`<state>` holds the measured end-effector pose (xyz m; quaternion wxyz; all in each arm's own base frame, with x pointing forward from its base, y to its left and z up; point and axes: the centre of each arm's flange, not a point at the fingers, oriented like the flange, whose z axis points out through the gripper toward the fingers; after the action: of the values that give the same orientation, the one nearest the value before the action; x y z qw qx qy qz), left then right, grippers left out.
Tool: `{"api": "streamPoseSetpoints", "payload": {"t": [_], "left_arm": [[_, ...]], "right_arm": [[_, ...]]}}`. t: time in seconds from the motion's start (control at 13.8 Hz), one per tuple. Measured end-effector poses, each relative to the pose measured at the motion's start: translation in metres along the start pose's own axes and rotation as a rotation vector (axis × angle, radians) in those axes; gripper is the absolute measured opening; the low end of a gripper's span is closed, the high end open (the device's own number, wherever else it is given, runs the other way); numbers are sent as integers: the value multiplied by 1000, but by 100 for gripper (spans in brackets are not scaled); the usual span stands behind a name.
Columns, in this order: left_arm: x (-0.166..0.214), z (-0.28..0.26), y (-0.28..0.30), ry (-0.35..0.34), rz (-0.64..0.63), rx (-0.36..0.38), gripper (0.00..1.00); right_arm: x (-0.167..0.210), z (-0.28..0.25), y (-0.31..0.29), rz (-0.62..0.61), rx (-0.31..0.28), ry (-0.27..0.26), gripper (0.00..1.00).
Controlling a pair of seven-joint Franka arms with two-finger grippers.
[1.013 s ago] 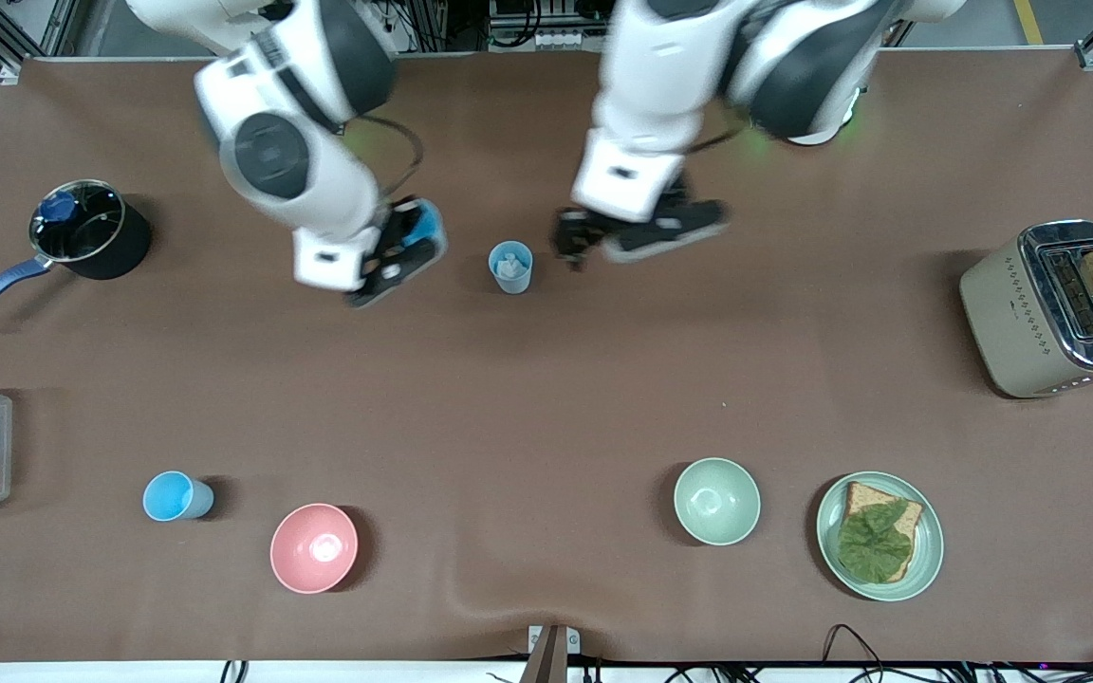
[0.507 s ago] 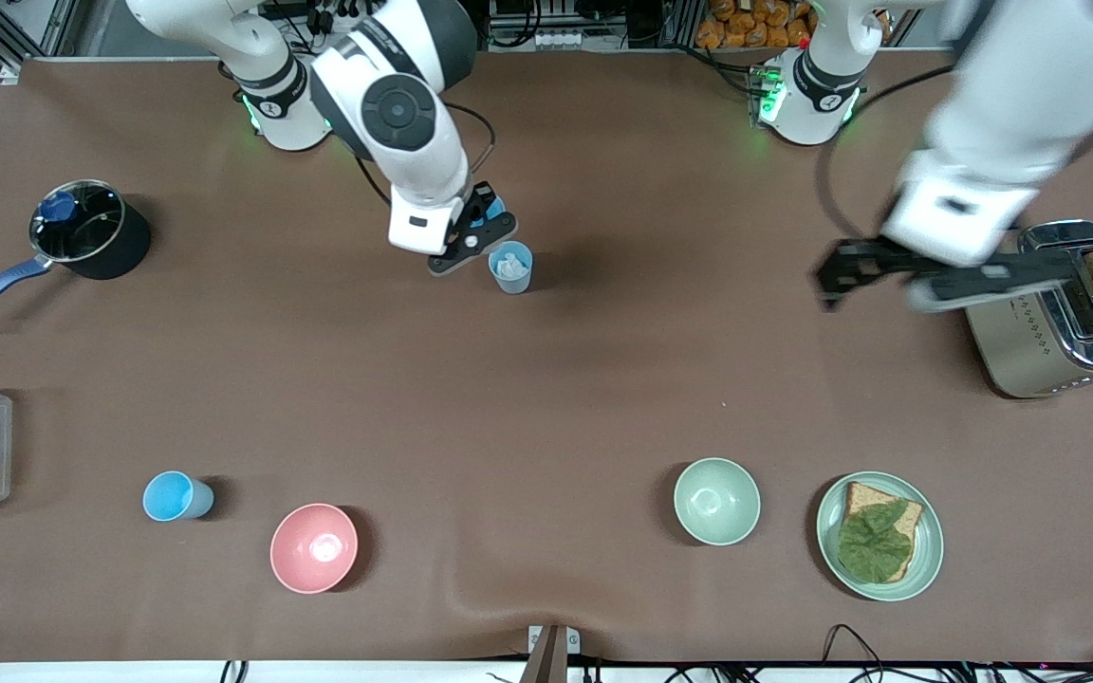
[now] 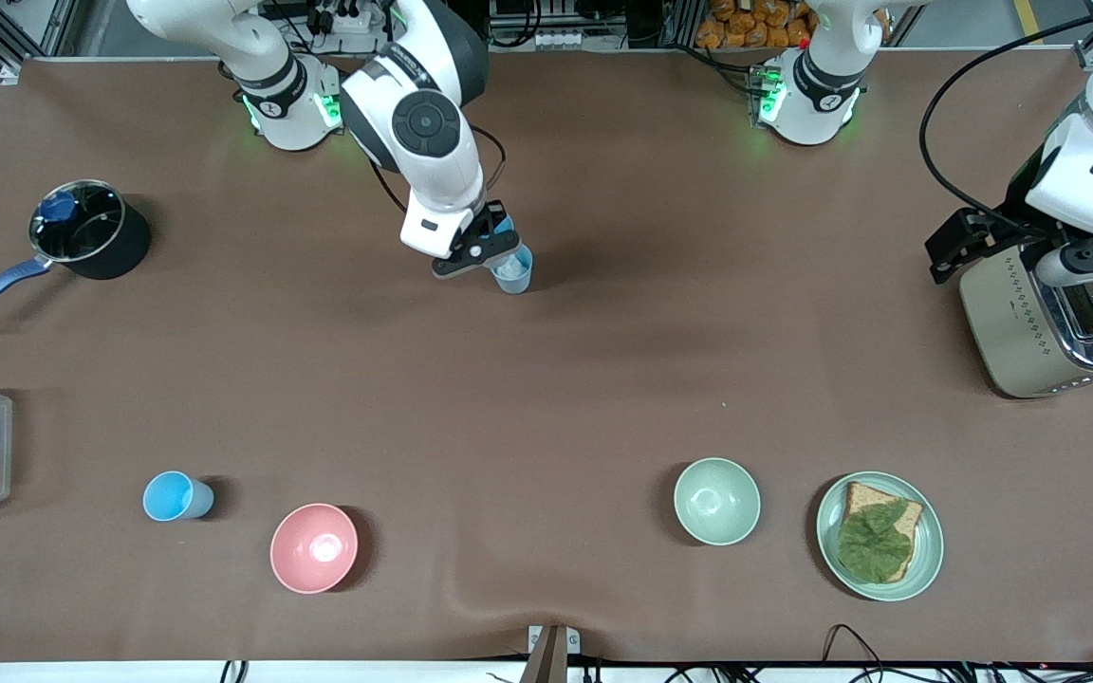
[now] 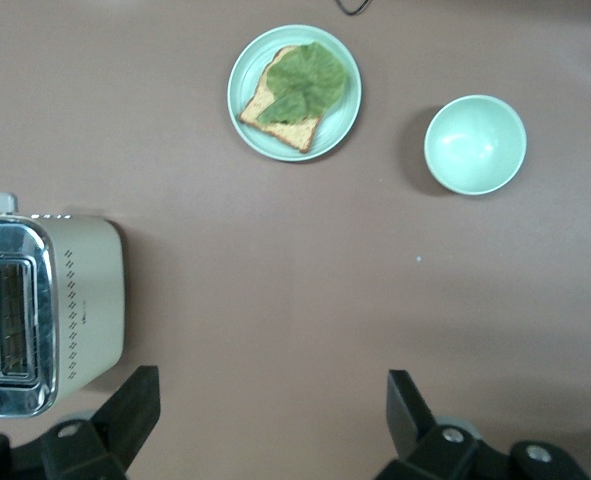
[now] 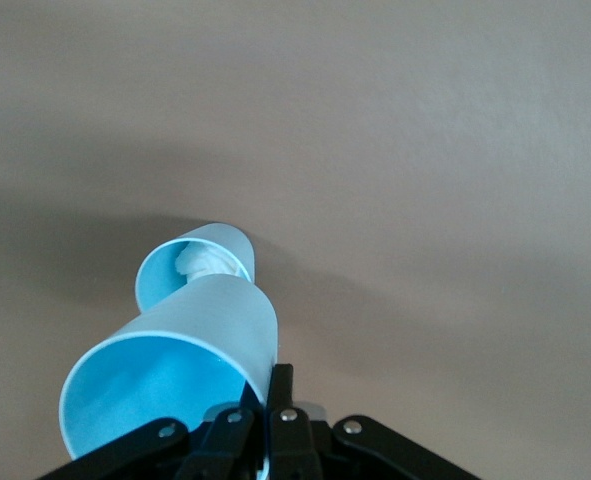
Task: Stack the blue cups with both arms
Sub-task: 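Lower the blue cup over the tissue cup with the right gripper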
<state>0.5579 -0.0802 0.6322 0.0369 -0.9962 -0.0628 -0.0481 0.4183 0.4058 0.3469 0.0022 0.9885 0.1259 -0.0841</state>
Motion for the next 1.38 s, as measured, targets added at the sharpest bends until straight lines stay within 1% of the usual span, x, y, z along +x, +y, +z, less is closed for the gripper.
{"api": "streamPoseSetpoints", "payload": {"t": [0.14, 0.29, 0.43, 0.65, 0.8, 0.94, 1.38], "left_arm": [[-2, -1, -16, -6, -7, -10, 100], [-7, 0, -21, -11, -11, -12, 100], [-12, 1, -20, -22, -15, -30, 100], [-15, 2, -24, -28, -18, -41, 100], [-16, 3, -21, -29, 28, -44, 100], [-17, 4, -17, -36, 89, -69, 100], [-18, 9, -10, -47, 121, -75, 100]], "right_arm": [[-2, 12, -11, 97, 22, -18, 3], [-4, 18, -23, 140, 42, -17, 3], [-6, 23, -29, 173, 43, -17, 3], [-8, 27, -33, 181, 39, -24, 3], [-8, 28, -33, 194, 37, -27, 3], [-8, 31, -33, 208, 35, -31, 3], [-5, 36, -35, 212, 32, -37, 3]]}}
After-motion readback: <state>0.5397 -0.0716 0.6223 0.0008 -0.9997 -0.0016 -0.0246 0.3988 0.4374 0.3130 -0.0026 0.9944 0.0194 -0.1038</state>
